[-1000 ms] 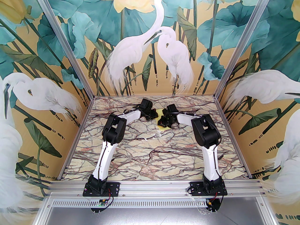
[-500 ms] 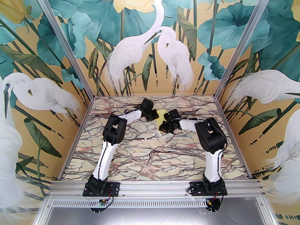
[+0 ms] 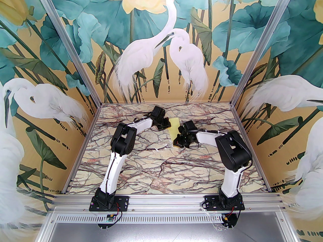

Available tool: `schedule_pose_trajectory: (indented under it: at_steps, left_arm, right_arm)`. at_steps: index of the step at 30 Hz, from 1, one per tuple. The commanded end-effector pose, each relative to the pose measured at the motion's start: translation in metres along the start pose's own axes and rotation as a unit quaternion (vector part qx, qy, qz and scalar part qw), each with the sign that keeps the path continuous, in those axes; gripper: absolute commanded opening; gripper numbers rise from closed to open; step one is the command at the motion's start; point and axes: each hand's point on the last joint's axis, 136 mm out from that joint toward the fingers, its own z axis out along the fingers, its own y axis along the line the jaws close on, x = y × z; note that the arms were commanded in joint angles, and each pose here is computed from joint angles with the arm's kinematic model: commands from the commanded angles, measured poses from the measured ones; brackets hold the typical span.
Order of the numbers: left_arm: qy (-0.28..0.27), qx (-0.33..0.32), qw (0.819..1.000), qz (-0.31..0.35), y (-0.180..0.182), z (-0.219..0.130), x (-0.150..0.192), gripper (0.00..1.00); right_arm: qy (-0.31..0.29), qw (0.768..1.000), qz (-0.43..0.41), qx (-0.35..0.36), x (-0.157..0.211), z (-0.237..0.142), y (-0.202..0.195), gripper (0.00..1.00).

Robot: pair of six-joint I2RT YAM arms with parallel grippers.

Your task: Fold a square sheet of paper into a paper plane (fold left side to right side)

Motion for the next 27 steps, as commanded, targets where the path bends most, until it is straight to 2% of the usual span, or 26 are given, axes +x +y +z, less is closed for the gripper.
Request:
schedule_pose_trajectory:
  at_steps: [1, 7, 16, 18, 21, 27]
  left_arm:
    - [0.021, -0.046, 0.999, -0.02, 0.037, 0.016, 0.017, 0.0]
    - [0.021, -0.043, 0.999, -0.019, 0.035, 0.015, 0.016, 0.0]
    - [0.021, -0.025, 0.999, -0.017, 0.024, 0.01, 0.014, 0.0]
    - [0.018, -0.017, 1.0, -0.013, 0.017, 0.005, 0.013, 0.03]
    - [0.006, 0.011, 1.0, -0.006, 0.0, -0.008, 0.009, 0.12]
    - [-0.011, 0.088, 0.996, 0.008, -0.039, -0.034, 0.018, 0.16]
  right_arm:
    - [-0.025, 0.999, -0.016, -0.026, -0.027, -0.015, 0.029, 0.0]
    - [-0.015, 1.0, -0.007, -0.015, -0.048, 0.007, 0.015, 0.0]
    - [0.008, 1.0, 0.014, 0.007, -0.04, 0.033, -0.021, 0.0]
    - [0.011, 0.999, 0.017, 0.025, -0.036, 0.035, -0.03, 0.0]
    - [0.016, 0.999, 0.025, 0.031, -0.031, 0.037, -0.036, 0.0]
    - [0.018, 0.999, 0.03, 0.035, -0.027, 0.037, -0.04, 0.0]
